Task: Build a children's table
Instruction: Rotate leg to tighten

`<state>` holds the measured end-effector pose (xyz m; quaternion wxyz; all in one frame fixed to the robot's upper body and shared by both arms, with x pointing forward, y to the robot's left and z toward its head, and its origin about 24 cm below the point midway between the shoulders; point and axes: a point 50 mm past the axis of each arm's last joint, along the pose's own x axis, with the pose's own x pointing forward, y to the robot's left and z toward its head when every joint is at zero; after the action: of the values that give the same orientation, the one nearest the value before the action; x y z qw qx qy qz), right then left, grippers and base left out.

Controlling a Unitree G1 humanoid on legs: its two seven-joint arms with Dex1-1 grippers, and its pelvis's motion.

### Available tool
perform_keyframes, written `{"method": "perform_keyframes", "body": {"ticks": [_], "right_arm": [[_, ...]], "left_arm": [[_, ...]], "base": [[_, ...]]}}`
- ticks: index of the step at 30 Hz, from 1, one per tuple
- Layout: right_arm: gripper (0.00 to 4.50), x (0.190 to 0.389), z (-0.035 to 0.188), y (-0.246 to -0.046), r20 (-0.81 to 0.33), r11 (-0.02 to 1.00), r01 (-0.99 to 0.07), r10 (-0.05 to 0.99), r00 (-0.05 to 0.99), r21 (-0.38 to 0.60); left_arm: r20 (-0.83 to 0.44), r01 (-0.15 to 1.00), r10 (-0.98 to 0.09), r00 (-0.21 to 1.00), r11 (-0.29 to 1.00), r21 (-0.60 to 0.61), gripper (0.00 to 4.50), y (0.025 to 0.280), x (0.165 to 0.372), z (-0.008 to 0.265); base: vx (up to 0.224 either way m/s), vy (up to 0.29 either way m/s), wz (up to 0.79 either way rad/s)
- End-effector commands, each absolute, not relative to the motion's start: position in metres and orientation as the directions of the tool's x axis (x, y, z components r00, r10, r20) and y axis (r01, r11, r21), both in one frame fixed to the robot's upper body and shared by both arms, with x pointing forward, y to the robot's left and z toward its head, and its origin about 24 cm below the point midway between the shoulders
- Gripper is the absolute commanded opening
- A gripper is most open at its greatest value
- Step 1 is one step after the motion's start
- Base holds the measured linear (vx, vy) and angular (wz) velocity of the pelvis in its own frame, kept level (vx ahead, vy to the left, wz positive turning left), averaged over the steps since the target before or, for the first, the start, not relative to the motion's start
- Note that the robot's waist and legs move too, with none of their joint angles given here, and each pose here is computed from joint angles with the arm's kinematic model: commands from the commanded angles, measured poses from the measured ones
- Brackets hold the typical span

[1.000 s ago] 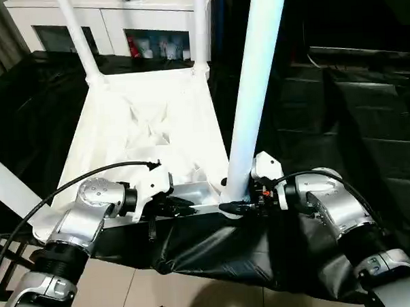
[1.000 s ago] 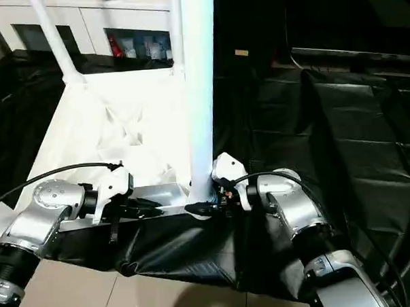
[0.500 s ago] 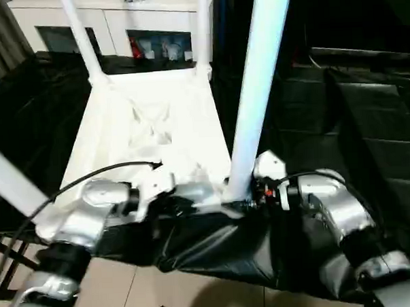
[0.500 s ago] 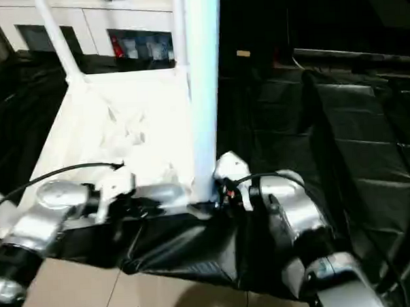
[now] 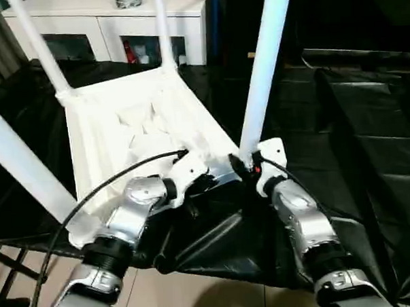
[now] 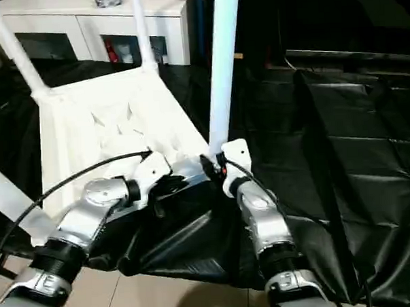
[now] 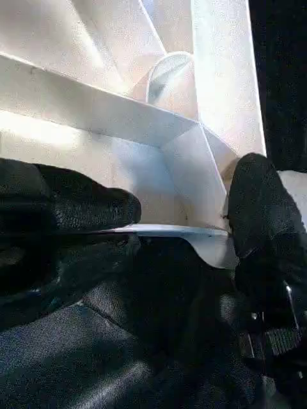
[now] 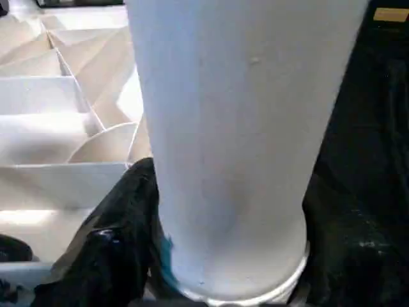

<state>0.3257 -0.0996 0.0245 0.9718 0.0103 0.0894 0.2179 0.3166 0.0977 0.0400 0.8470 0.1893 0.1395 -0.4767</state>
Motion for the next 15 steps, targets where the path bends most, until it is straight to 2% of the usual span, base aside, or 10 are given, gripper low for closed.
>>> {"method": "perform_keyframes", "body": {"ticks": [1,4,5,7,10,11,15], "right_arm": [[3.39,0.314,0.027,-0.052,-0.139,0.778,-0.616,0.628,0.766,0.123],[3.7,0.318,0.034,-0.071,-0.134,0.755,-0.649,0.656,0.743,0.092],[3.82,0.318,0.034,-0.071,-0.134,0.755,-0.649,0.656,0.743,0.092],[3.82,0.319,0.038,-0.086,-0.165,0.692,-0.721,0.716,0.678,0.041],[3.82,0.316,0.039,-0.096,-0.19,0.622,-0.783,0.77,0.609,0.01],[3.82,0.312,0.038,-0.102,-0.208,0.564,-0.826,0.806,0.554,-0.011],[3.82,0.309,0.039,-0.109,-0.222,0.503,-0.864,0.84,0.495,-0.022]], "left_arm": [[-0.324,0.841,-0.777,0.54,0.511,0.176,0.0,0.08,0.316,0.045],[-0.323,0.859,-0.796,0.512,0.482,0.174,0.0,0.091,0.313,0.045],[-0.323,0.859,-0.796,0.512,0.482,0.174,0.0,0.091,0.313,0.045],[-0.332,0.881,-0.816,0.473,0.441,0.17,0.0,0.101,0.311,0.045],[-0.343,0.9,-0.831,0.437,0.403,0.167,0.0,0.109,0.309,0.046],[-0.353,0.912,-0.841,0.41,0.376,0.163,0.0,0.114,0.308,0.046],[-0.371,0.931,-0.854,0.366,0.333,0.15,0.0,0.122,0.305,0.047]], "base": [[0.0,0.0,0.0],[0.0,0.0,0.0],[0.0,0.0,0.0],[0.0,0.0,0.0],[0.0,0.0,0.0],[0.0,0.0,0.0],[0.0,0.0,0.0]]}}
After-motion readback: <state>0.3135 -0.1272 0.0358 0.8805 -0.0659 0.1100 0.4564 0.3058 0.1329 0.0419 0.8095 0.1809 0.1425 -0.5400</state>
